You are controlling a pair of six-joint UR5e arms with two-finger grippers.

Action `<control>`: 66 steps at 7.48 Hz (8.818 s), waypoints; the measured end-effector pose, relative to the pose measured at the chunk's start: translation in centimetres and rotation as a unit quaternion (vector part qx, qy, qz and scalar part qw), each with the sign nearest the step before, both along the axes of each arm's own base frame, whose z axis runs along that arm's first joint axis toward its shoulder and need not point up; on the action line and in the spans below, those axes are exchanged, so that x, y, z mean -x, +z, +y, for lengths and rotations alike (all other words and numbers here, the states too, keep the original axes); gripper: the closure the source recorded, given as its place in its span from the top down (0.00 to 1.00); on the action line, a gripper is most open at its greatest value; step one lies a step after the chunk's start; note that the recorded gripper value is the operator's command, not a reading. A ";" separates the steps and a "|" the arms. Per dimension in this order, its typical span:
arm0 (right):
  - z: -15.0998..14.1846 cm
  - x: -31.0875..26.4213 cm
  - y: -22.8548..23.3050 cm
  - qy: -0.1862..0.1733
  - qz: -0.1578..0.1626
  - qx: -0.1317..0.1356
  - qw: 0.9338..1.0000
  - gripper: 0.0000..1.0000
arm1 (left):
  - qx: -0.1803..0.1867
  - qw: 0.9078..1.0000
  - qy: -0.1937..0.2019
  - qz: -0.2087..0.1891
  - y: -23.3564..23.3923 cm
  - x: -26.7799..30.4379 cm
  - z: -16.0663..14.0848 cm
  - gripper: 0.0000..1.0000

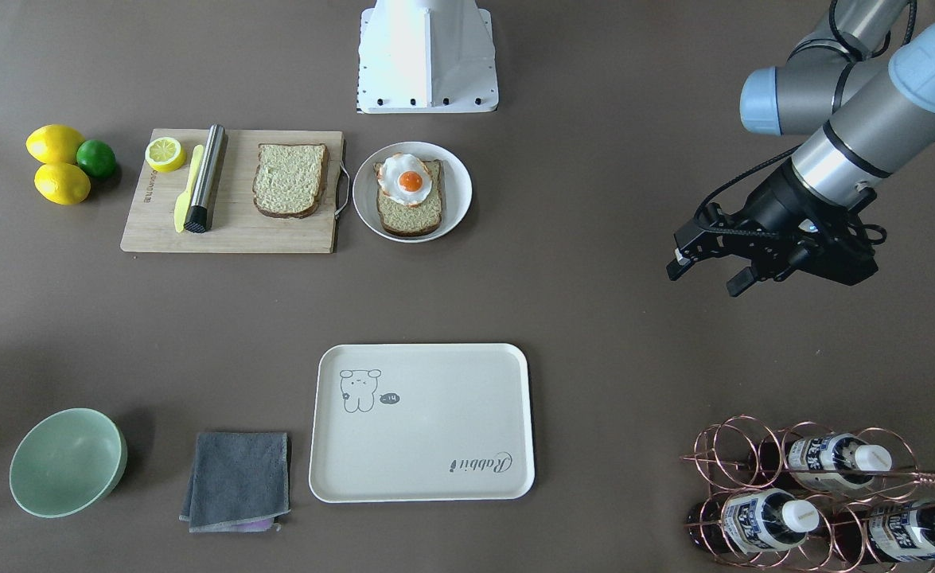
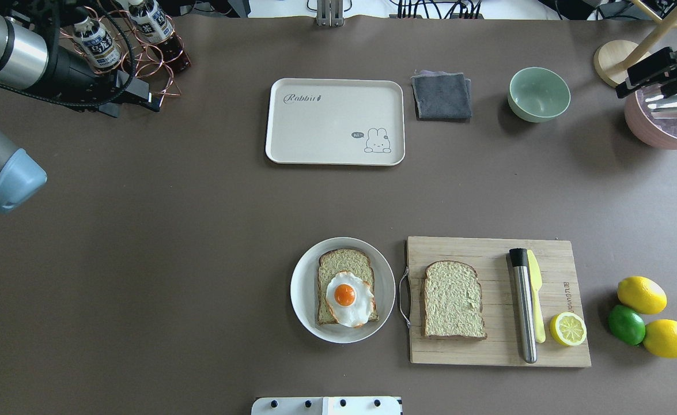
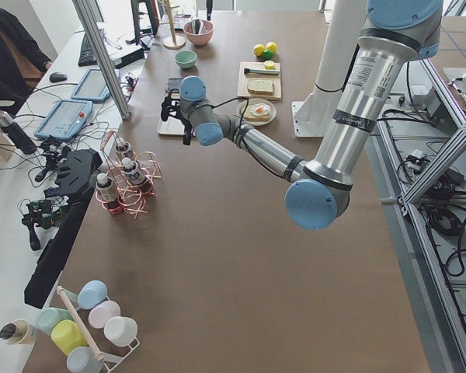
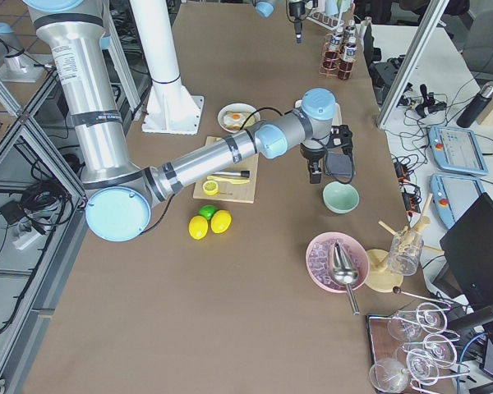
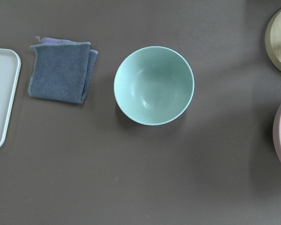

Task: Make sandwich and place on tray
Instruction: 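Move the right gripper over the board's bread slice while the left arm shifts, then lower the right gripper and grasp the bread slice on the board, then lift the bread slice and lay it on the egg on the plate, then release the bread and raise the right gripper while the left gripper approaches the plate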

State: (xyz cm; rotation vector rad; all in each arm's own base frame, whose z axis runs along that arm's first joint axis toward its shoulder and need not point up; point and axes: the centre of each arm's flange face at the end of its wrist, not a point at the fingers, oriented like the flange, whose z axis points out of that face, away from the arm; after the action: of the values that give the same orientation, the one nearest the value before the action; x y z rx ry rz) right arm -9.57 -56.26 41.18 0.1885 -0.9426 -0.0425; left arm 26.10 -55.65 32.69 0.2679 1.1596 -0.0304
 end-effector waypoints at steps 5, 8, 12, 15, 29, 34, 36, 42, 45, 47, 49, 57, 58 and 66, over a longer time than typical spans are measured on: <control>3.2 9.4 -2.8 0.006 -0.041 0.005 0.999 1.00 | -0.009 0.999 -0.041 0.022 -1.6 -3.7 0.9 0.98; 8.7 14.6 -1.8 -0.008 -0.095 -0.003 0.995 1.00 | -0.017 0.998 -0.062 0.010 -2.9 -4.5 1.4 0.98; 16.4 21.3 -0.8 0.006 -0.091 0.023 0.996 1.00 | -0.017 0.998 -0.066 0.007 -3.3 -4.4 1.9 0.98; 21.5 25.2 -1.4 0.007 -0.088 0.053 0.995 1.00 | -0.018 0.998 -0.067 0.006 -3.2 -4.4 2.0 0.98; 28.1 31.3 0.6 -0.013 -0.058 0.070 0.996 0.00 | -0.022 0.997 -0.067 0.009 -3.1 -3.3 3.3 0.98; 28.0 31.0 0.1 -0.017 -0.065 0.073 0.995 0.00 | -0.024 0.998 -0.065 0.008 -3.1 -3.4 3.2 0.97; 26.8 28.7 -1.9 -0.025 -0.092 0.086 0.992 0.00 | -0.024 0.998 -0.064 0.007 -3.0 -3.4 3.2 0.97; 23.1 29.1 -12.2 -0.020 -0.195 0.112 0.974 0.00 | -0.022 0.998 -0.062 0.004 -2.6 -3.7 3.0 0.97; 22.1 33.1 -10.5 -0.016 -0.239 0.108 0.965 0.00 | -0.021 0.998 -0.063 0.003 -2.4 -3.7 2.9 0.97; 23.6 35.7 -9.1 -0.014 -0.256 0.104 0.961 0.00 | -0.019 0.998 -0.063 0.002 -2.3 -3.7 2.9 0.97; 25.3 37.4 -9.2 -0.011 -0.262 0.101 0.960 0.00 | -0.018 0.998 -0.063 0.000 -2.0 -3.7 2.8 0.97; 26.3 40.0 -9.2 -0.004 -0.254 0.102 0.962 0.80 | -0.018 0.998 -0.063 0.000 -2.1 -3.7 2.7 0.97; 26.3 40.1 -9.3 -0.004 -0.256 0.102 0.961 0.98 | -0.018 0.998 -0.063 0.000 -2.1 -3.7 2.7 0.97; 17.6 31.2 -10.6 0.038 -0.222 0.135 0.965 0.99 | 0.002 0.998 -0.063 0.027 -4.6 -6.0 3.9 0.97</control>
State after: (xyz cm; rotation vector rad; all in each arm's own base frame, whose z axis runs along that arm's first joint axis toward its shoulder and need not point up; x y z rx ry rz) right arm -40.79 -38.68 30.54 -0.0223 -1.3760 0.2058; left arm 32.06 -51.75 28.14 0.3387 1.1939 -0.1517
